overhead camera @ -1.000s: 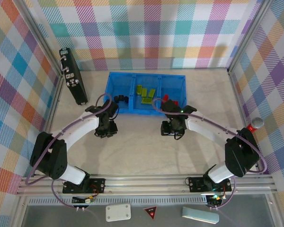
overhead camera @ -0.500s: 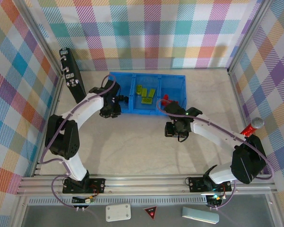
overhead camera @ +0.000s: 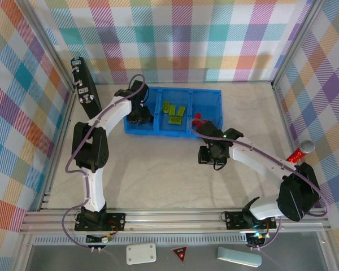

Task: Sort the legos into containers by color
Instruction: Place the lego in the container.

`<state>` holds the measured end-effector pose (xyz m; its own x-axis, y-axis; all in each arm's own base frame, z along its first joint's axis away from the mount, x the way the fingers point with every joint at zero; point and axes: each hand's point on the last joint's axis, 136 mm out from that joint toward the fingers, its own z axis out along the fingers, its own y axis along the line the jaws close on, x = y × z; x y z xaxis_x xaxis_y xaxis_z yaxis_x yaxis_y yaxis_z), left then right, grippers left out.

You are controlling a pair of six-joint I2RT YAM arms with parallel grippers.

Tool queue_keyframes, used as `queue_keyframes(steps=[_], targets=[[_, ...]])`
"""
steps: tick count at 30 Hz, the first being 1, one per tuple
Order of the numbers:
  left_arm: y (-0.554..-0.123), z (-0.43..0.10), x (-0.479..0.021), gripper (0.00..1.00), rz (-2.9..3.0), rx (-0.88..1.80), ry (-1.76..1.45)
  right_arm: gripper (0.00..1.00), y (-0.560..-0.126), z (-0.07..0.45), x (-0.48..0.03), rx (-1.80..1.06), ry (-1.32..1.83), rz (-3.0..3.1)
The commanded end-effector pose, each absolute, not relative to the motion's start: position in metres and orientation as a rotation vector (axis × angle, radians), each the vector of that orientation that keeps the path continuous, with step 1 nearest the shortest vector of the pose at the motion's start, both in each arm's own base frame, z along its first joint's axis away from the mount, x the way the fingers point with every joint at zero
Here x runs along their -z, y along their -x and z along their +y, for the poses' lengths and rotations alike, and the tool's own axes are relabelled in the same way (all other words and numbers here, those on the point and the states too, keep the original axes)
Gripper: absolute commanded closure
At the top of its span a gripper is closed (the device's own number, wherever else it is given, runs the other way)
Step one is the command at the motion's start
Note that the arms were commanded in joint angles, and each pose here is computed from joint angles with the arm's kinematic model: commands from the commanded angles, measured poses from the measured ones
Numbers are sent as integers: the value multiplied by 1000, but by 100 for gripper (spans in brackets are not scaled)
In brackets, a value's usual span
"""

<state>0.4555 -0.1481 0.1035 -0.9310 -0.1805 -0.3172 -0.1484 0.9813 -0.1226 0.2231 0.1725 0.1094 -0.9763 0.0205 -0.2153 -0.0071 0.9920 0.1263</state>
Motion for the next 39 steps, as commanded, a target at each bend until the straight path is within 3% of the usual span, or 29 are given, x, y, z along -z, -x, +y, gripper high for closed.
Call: queue_keyframes(steps=[1,13,20,29,39], targets=[[-466,-145,-96,67,2818,138,226,54,-215,165,-110,-157,-35,2928],[-487,-145,-66,66,2844,155,241,54,-214,164,-112,-154,-58,2934],[-489,-147,-63,60,2854,168,254,54,-215,163,-119,-147,-60,2921],[-488,-148,-91,56,2811,201,245,53,-224,150,-138,-75,-43,2840],[-470,-137,-153,52,2681,208,197,47,-244,117,-155,32,-81,2748]])
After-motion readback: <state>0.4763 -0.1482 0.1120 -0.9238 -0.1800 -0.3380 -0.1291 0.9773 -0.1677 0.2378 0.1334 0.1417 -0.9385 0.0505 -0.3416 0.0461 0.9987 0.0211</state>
